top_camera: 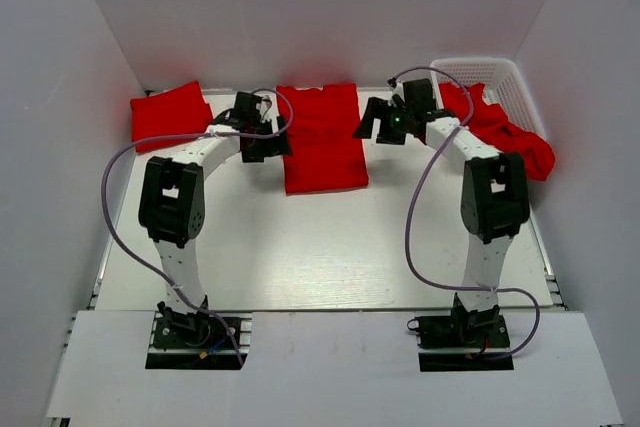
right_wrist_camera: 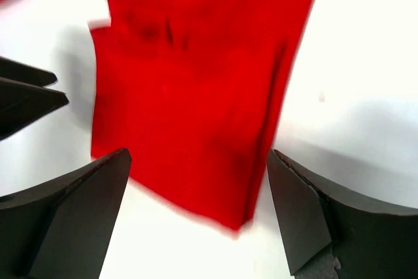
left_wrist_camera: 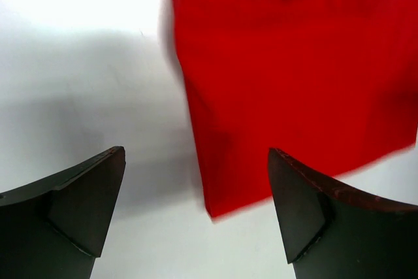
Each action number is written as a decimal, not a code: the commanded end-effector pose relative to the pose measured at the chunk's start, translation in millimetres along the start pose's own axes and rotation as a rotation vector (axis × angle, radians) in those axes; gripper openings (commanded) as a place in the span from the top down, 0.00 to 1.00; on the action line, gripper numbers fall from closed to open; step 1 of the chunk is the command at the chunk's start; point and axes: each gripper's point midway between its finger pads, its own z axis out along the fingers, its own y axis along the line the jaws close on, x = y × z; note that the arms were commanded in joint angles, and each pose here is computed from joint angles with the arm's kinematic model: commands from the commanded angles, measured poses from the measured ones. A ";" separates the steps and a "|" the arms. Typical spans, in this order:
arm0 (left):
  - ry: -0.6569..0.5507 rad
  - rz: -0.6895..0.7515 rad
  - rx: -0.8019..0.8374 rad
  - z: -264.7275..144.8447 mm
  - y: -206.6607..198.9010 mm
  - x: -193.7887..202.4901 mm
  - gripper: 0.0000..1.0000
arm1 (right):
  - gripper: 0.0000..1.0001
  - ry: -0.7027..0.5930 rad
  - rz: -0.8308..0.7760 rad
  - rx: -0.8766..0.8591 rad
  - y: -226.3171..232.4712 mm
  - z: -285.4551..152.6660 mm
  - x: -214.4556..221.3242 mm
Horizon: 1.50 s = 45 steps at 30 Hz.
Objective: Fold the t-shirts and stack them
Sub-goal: Grab one side of the 2/3 rectangular tshirt with both arms
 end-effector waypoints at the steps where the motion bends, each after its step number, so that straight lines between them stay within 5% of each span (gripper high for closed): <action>1: -0.011 0.059 0.086 -29.3 -25.3 22.8 0.00 | 0.10 0.025 -0.042 0.017 1.6 -25.4 24.6; 5: 0.049 0.092 0.088 -21.0 -30.1 53.4 0.00 | 0.10 0.107 0.000 0.035 -12.3 -28.7 75.9; 15: 0.112 0.107 0.076 -2.8 -29.8 90.1 0.05 | 0.11 0.188 0.054 -0.006 -19.0 -13.5 114.7; 19: 0.141 0.111 0.070 6.2 -27.7 101.8 0.19 | 0.22 0.214 0.068 -0.020 -20.8 -8.5 124.5; 22: 0.183 0.092 0.063 12.4 -22.1 116.9 0.21 | 0.36 0.230 0.082 -0.016 -24.5 -4.7 132.3; 26: 0.196 0.098 0.052 14.1 -19.7 126.6 0.27 | 0.37 0.248 0.101 -0.016 -28.7 -0.6 143.4; 36: 0.219 0.093 0.043 16.5 -15.6 142.1 0.63 | 0.85 0.259 0.116 -0.012 -36.3 12.3 158.5; 39: 0.236 0.099 0.031 15.9 -14.3 149.5 0.66 | 0.97 0.220 0.100 0.034 -43.7 9.4 159.1; 45: 0.237 0.098 0.055 -7.3 -19.7 150.8 0.84 | 1.00 0.166 0.027 0.018 -35.4 -4.0 158.8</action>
